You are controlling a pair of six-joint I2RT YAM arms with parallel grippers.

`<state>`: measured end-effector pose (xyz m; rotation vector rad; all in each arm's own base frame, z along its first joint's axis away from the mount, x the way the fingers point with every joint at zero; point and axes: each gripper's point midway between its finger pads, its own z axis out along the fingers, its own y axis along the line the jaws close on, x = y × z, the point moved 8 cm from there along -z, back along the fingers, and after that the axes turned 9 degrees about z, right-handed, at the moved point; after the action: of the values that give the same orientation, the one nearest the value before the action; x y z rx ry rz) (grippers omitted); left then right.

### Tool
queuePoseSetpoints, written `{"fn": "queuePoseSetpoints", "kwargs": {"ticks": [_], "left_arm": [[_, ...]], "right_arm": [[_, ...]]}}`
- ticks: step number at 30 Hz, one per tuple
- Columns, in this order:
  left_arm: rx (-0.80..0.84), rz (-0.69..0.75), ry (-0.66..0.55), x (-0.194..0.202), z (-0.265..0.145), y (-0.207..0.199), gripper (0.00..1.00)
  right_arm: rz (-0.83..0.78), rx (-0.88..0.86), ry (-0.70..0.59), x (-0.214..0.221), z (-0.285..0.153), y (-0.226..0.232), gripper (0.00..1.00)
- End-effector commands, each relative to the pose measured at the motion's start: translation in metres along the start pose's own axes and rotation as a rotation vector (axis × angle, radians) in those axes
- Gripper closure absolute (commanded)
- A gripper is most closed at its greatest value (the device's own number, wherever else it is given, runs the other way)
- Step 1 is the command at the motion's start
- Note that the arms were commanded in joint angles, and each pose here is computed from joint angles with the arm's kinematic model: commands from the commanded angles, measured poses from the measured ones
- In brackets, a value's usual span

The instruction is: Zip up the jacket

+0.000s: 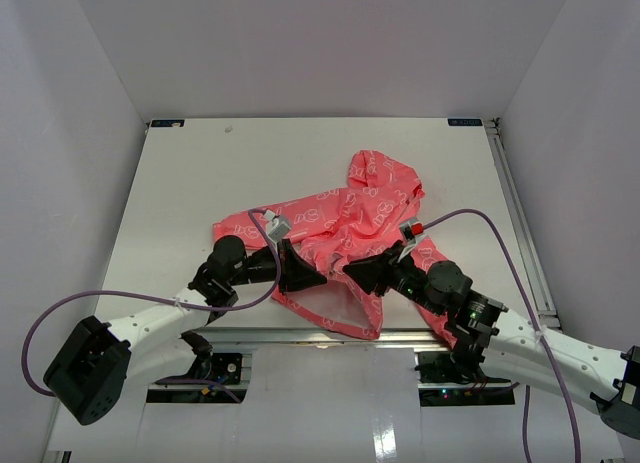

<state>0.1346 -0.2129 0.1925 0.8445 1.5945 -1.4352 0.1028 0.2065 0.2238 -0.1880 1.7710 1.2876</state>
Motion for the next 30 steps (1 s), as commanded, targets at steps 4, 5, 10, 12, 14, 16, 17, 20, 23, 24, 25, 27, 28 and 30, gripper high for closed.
{"fn": "queuePoseSetpoints", "kwargs": {"ticks": [4,5,10,12,14,16,17,20,23,24,25,27,28,30], "left_arm": [[0.023,0.049,-0.038,-0.0072,-0.0018,-0.0045,1.00],[0.023,0.049,-0.038,-0.0073,-0.0017,-0.0045,1.00],[0.024,0.047,-0.037,-0.0066,-0.0014,-0.0044,1.00],[0.024,0.048,-0.037,-0.0067,-0.0013,-0.0044,1.00],[0.024,0.048,-0.038,-0.0068,-0.0013,-0.0044,1.00],[0.025,0.048,-0.037,-0.0069,-0.0011,-0.0044,1.00],[0.025,0.047,-0.036,-0.0069,-0.0011,-0.0044,1.00],[0.025,0.046,-0.036,-0.0068,-0.0010,-0.0043,1.00],[0.025,0.046,-0.036,-0.0068,-0.0010,-0.0043,1.00],[0.025,0.046,-0.036,-0.0068,-0.0010,-0.0043,1.00],[0.025,0.046,-0.036,-0.0068,-0.0009,-0.0042,1.00],[0.024,0.045,-0.035,-0.0066,-0.0009,-0.0040,1.00],[0.024,0.045,-0.034,-0.0066,-0.0008,-0.0039,1.00],[0.023,0.043,-0.032,-0.0062,-0.0005,-0.0034,1.00]], "right_arm": [[0.031,0.027,-0.030,-0.0053,0.0037,0.0005,0.62],[0.035,0.030,-0.026,-0.0047,0.0041,0.0002,0.62],[0.042,0.038,-0.019,-0.0027,0.0045,-0.0011,0.62],[0.046,0.041,-0.015,-0.0016,0.0047,-0.0019,0.61],[0.046,0.042,-0.008,-0.0007,0.0056,-0.0019,0.62],[0.048,0.035,-0.004,-0.0007,0.0064,-0.0008,0.62],[0.048,0.032,-0.004,-0.0009,0.0068,-0.0003,0.62],[0.048,0.027,-0.002,-0.0003,0.0077,-0.0002,0.63],[0.049,0.016,0.004,0.0002,0.0085,0.0010,0.63],[0.049,0.015,0.005,0.0005,0.0086,0.0011,0.63],[0.049,0.013,0.002,0.0000,0.0086,0.0013,0.63],[0.048,0.011,0.001,0.0003,0.0084,0.0012,0.63],[0.047,0.011,-0.003,-0.0002,0.0082,0.0013,0.63],[0.045,0.011,-0.009,-0.0011,0.0081,0.0012,0.63]]}}
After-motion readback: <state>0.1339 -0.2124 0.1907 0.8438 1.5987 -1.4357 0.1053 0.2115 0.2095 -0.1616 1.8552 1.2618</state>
